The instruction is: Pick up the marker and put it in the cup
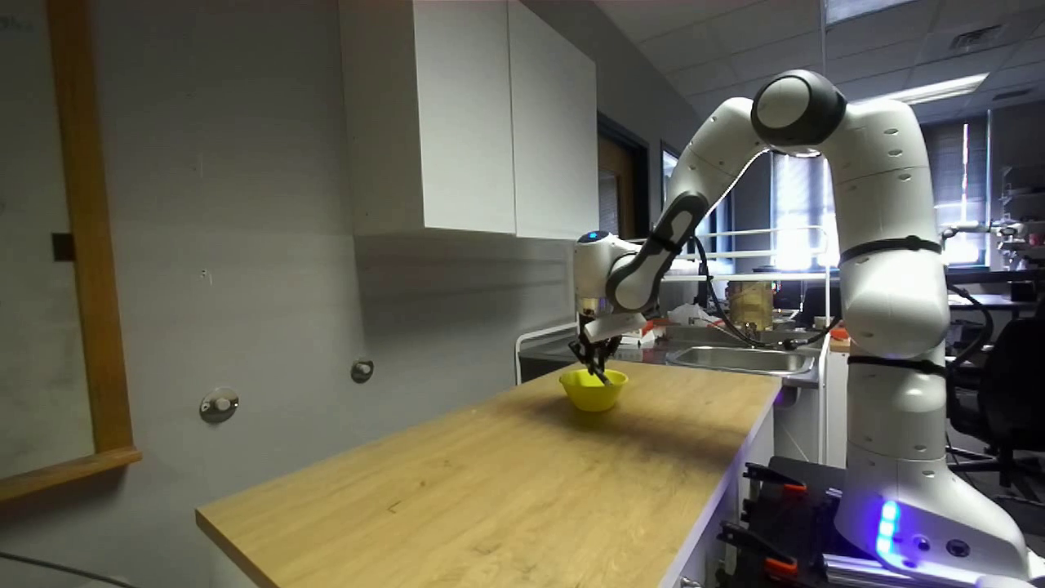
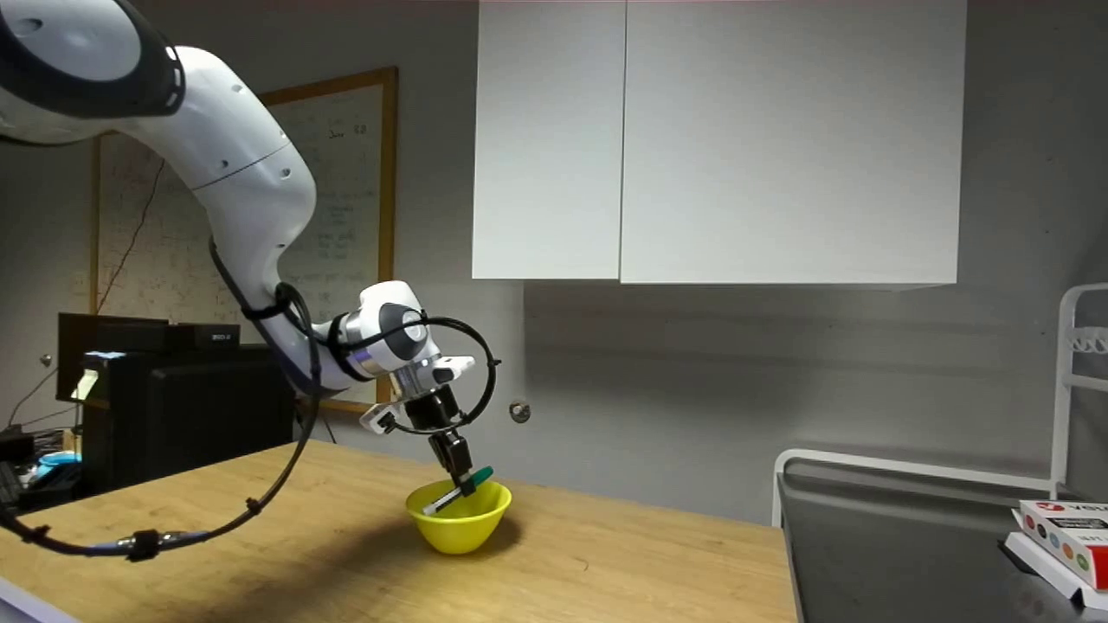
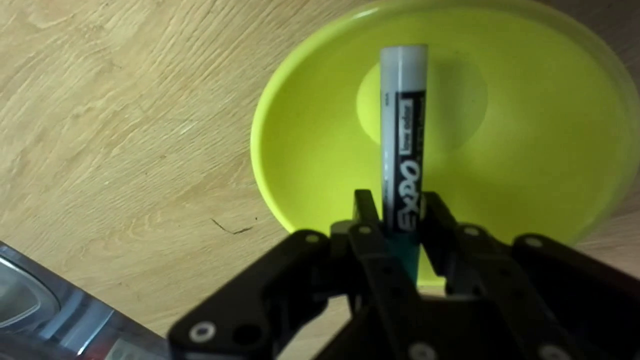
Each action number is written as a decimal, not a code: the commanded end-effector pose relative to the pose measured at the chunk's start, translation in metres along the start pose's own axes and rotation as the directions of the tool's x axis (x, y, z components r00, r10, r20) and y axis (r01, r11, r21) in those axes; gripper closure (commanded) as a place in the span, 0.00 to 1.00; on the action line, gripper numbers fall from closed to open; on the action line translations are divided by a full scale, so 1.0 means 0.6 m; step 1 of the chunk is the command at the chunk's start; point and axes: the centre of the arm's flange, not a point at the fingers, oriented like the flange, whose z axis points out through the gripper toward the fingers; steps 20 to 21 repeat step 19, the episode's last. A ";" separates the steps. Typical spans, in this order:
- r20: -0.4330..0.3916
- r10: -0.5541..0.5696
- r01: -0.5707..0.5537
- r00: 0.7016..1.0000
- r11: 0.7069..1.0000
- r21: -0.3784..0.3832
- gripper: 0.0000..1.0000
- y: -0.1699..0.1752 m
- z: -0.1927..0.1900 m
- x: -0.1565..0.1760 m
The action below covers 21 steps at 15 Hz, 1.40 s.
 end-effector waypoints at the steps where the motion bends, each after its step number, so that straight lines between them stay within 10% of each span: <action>1: -0.007 0.007 -0.007 1.000 1.000 -0.006 0.87 -0.007 0.011 0.014; 2: -0.004 0.011 -0.011 1.000 1.000 -0.005 0.49 -0.008 0.013 0.014; 9: 0.010 0.005 -0.005 1.000 1.000 -0.009 0.04 -0.011 0.021 0.006; 21: 0.100 -0.101 0.066 0.990 0.949 0.307 0.00 0.024 -0.064 -0.070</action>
